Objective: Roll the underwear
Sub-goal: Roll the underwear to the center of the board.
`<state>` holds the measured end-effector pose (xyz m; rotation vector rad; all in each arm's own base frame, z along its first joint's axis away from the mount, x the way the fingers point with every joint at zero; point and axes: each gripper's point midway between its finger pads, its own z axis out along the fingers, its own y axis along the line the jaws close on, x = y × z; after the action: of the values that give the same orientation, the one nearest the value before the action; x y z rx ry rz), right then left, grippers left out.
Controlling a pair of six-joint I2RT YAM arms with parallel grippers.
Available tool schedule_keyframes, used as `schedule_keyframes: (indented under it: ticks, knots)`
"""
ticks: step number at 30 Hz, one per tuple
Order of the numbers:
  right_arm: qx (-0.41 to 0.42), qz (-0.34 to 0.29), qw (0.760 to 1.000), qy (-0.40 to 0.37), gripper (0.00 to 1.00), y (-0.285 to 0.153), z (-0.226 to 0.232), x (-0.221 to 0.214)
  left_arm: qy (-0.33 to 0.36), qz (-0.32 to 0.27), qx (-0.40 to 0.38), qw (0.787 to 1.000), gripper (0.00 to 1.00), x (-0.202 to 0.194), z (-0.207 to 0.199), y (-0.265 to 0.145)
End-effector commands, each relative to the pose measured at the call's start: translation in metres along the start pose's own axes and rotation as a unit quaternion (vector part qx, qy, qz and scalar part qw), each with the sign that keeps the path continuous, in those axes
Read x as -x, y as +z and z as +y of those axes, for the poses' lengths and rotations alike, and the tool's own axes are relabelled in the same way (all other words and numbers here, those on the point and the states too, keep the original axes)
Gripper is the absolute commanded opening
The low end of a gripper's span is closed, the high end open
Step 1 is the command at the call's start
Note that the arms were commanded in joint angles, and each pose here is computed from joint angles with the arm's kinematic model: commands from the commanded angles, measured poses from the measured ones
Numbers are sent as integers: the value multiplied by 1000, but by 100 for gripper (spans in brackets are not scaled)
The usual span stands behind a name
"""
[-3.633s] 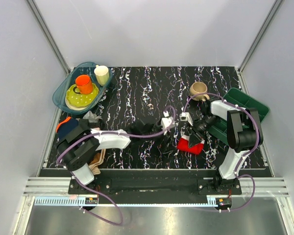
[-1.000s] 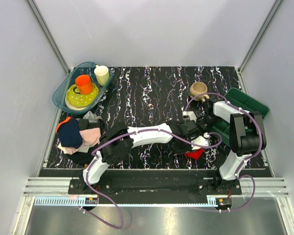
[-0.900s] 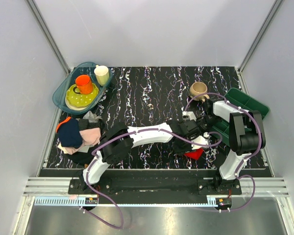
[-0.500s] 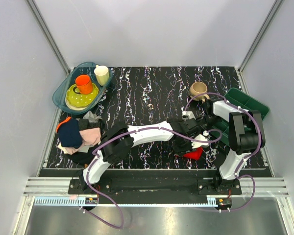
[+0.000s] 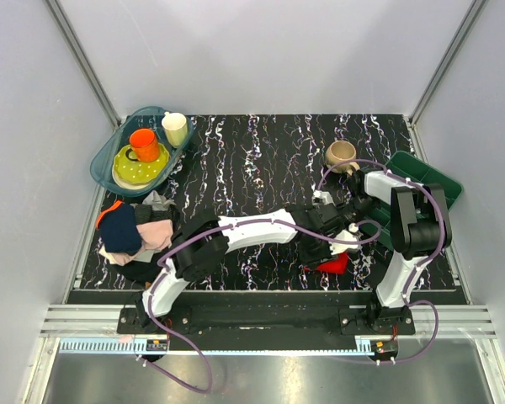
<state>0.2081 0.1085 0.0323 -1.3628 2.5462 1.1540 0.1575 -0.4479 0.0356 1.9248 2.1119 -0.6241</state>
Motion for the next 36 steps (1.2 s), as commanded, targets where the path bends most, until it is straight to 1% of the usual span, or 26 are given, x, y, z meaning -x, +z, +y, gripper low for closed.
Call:
schedule_keyframes:
  ticks: [1, 2, 4, 5, 6, 8, 9, 11, 14, 18, 23, 26, 28, 31, 34, 36]
  knots:
    - [137, 1, 990, 39, 85, 2, 66, -6, -84, -13, 75, 994, 31, -21, 53, 5]
    - [140, 2, 989, 42, 87, 4, 66, -8, -85, -18, 76, 993, 31, -24, 53, 9]
    - [132, 1, 990, 44, 87, 7, 60, -8, -87, -29, 79, 993, 30, -24, 52, 7]
    - [129, 2, 990, 53, 87, 8, 59, -8, -87, -44, 83, 992, 30, -20, 54, 8]
    - [117, -2, 992, 47, 87, 10, 53, -7, -90, -40, 83, 992, 30, -28, 52, 12]
    - [103, -4, 993, 52, 87, 8, 50, -5, -92, -56, 89, 990, 29, -26, 53, 12]
    - [95, -7, 994, 50, 87, 8, 46, -3, -97, -50, 86, 990, 29, -35, 51, 16]
    - [82, -12, 996, 46, 87, 6, 43, -1, -99, -64, 90, 989, 29, -34, 51, 17]
    - [72, -9, 996, 45, 87, 4, 40, 0, -108, -67, 95, 987, 29, -43, 51, 20]
    - [76, 4, 996, 43, 88, 5, 41, -6, -117, -66, 96, 986, 29, -48, 50, 22]
    - [105, 12, 994, 31, 88, 6, 54, -16, -134, -67, 90, 985, 29, -46, 50, 23]
    - [107, 13, 994, 21, 88, 6, 56, -19, -138, -72, 89, 984, 29, -44, 51, 22]
    - [93, 9, 995, 38, 88, 5, 53, -17, -137, -74, 89, 984, 29, -45, 50, 20]
    - [43, -22, 998, 48, 88, -4, 32, -4, -130, -85, 90, 984, 29, -46, 48, 18]
    - [11, -59, 997, 42, 88, -19, 19, 13, -124, -86, 91, 984, 29, -50, 46, 19]
    - [-2, -70, 997, 37, 88, -26, 15, 21, -121, -89, 94, 984, 29, -52, 47, 20]
